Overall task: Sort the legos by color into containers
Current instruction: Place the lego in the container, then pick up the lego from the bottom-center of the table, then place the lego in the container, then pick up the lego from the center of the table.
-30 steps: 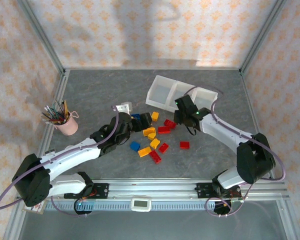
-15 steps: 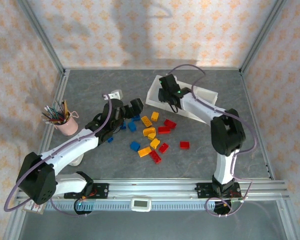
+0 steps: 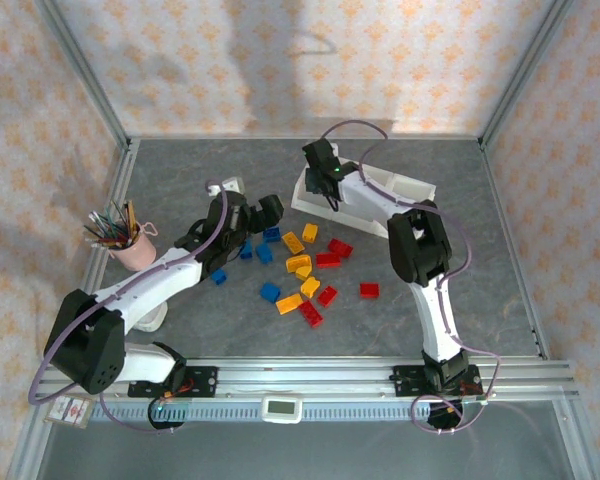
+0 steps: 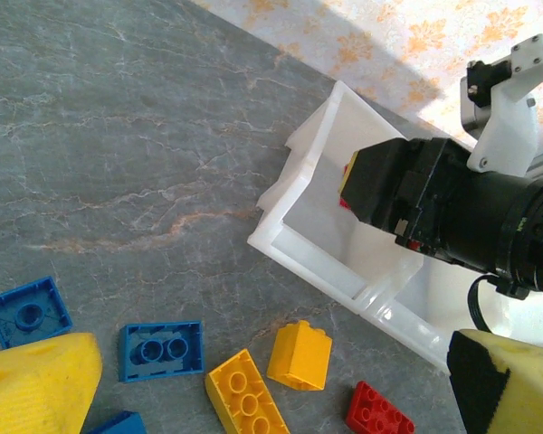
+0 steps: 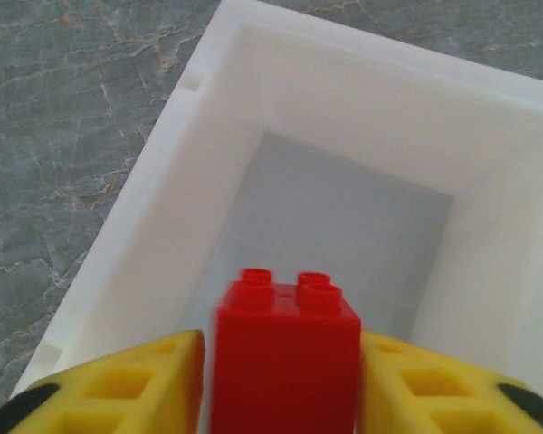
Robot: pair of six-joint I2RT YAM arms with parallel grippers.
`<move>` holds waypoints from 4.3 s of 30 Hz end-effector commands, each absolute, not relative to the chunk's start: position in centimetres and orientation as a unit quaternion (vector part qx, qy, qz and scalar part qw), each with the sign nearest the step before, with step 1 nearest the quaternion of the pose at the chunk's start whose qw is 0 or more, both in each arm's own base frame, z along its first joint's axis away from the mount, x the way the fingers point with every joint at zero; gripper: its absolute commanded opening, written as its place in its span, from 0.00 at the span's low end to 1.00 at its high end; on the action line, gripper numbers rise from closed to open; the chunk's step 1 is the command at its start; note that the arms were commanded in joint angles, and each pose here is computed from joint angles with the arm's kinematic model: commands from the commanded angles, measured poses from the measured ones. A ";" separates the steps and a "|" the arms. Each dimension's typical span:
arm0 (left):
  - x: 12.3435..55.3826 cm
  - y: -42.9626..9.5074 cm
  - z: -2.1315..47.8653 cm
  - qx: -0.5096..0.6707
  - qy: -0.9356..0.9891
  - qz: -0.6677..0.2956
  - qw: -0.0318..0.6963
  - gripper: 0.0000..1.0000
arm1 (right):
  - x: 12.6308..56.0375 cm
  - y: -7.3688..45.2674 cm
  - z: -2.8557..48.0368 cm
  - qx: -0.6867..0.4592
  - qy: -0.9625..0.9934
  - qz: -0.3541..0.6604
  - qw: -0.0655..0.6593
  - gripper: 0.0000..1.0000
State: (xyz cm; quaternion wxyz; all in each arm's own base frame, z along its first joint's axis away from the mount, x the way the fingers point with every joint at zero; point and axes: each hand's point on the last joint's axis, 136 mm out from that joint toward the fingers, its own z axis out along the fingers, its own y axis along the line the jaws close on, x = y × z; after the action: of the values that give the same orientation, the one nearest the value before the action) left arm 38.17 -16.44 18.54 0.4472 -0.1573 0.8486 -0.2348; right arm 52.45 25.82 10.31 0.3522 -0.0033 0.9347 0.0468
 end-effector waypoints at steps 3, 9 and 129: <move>39.1 -17.2 20.4 -0.139 0.842 -0.248 0.458 0.99 | 52.6 25.1 16.1 -0.003 0.917 0.049 0.397 0.54; 38.6 -17.5 20.8 -0.132 0.843 -0.259 0.453 0.99 | 49.4 24.9 19.2 -0.009 0.909 0.095 0.405 0.56; 34.5 -16.9 21.2 -0.155 0.826 -0.316 0.439 0.99 | 41.7 19.8 16.6 0.040 0.925 0.101 0.364 0.79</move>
State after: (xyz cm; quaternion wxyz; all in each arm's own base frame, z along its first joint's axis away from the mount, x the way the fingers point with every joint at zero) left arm 35.66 -16.29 21.18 0.4501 -0.1577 0.8296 -0.2903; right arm 44.11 20.57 18.08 0.3888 0.0200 0.9160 0.0972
